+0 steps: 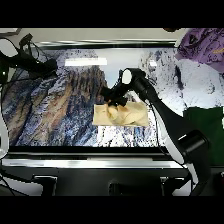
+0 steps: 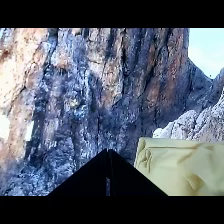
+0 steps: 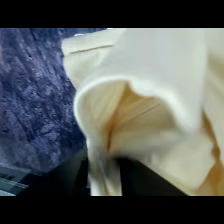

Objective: Fold the clothes and pants, and hang the long-sleeved shirts on hangers.

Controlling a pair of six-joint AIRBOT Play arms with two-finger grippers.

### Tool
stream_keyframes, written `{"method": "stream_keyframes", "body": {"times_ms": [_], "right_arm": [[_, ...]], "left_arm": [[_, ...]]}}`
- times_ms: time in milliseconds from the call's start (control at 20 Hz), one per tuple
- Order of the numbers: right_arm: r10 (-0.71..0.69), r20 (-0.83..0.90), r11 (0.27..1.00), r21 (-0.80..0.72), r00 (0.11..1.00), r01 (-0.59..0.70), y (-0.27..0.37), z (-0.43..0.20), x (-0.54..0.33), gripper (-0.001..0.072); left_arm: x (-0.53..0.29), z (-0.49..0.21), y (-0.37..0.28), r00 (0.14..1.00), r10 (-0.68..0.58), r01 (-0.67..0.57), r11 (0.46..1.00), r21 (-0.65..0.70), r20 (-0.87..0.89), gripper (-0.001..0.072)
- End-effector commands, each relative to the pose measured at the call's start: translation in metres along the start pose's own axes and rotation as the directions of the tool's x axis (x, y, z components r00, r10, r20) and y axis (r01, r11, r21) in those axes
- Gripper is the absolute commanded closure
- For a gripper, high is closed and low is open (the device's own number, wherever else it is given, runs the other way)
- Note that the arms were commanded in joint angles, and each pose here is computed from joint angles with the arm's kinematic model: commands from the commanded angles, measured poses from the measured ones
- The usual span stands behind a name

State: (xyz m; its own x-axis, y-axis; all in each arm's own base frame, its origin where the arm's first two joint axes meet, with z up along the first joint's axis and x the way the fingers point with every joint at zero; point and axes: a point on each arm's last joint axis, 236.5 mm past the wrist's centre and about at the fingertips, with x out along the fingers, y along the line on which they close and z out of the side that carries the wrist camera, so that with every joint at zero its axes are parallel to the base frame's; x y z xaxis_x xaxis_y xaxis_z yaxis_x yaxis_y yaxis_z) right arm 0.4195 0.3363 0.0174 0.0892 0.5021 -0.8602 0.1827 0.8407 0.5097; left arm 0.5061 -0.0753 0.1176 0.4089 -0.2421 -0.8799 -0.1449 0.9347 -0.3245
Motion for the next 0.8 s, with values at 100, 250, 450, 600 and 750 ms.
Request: {"method": "stream_keyframes", "body": {"times_ms": [100, 250, 450, 600, 750], "right_arm": [[0.170, 0.000, 0.984, -0.057, 0.986, -0.169, 0.042, -0.002, -0.007, 0.0307], [0.177, 0.024, 0.979, -0.103, 0.984, -0.174, 0.038, 0.004, -0.035, 0.0288], [0.176, 0.117, 0.971, -0.183, 0.977, -0.153, -0.011, 0.045, -0.122, 0.0288], [0.082, 0.158, 0.973, -0.226, 0.984, -0.044, -0.105, 0.070, -0.193, 0.0285], [0.070, 0.136, 0.981, -0.188, 0.988, -0.043, -0.195, 0.079, -0.222, 0.0284]], "left_arm": [[0.009, -0.008, 0.005, 0.999, 0.010, -0.011, 1.000, -0.008, -0.030, 0.0690], [0.010, -0.008, 0.006, 0.999, 0.011, -0.012, 1.000, -0.012, -0.033, 0.0690], [0.009, -0.008, 0.006, 0.999, 0.013, -0.013, 1.000, -0.009, -0.031, 0.0690], [0.008, -0.008, 0.006, 0.999, 0.012, -0.012, 1.000, 0.012, -0.030, 0.0690], [0.005, -0.007, 0.006, 1.000, 0.013, -0.013, 1.000, 0.016, -0.023, 0.0690]]}}
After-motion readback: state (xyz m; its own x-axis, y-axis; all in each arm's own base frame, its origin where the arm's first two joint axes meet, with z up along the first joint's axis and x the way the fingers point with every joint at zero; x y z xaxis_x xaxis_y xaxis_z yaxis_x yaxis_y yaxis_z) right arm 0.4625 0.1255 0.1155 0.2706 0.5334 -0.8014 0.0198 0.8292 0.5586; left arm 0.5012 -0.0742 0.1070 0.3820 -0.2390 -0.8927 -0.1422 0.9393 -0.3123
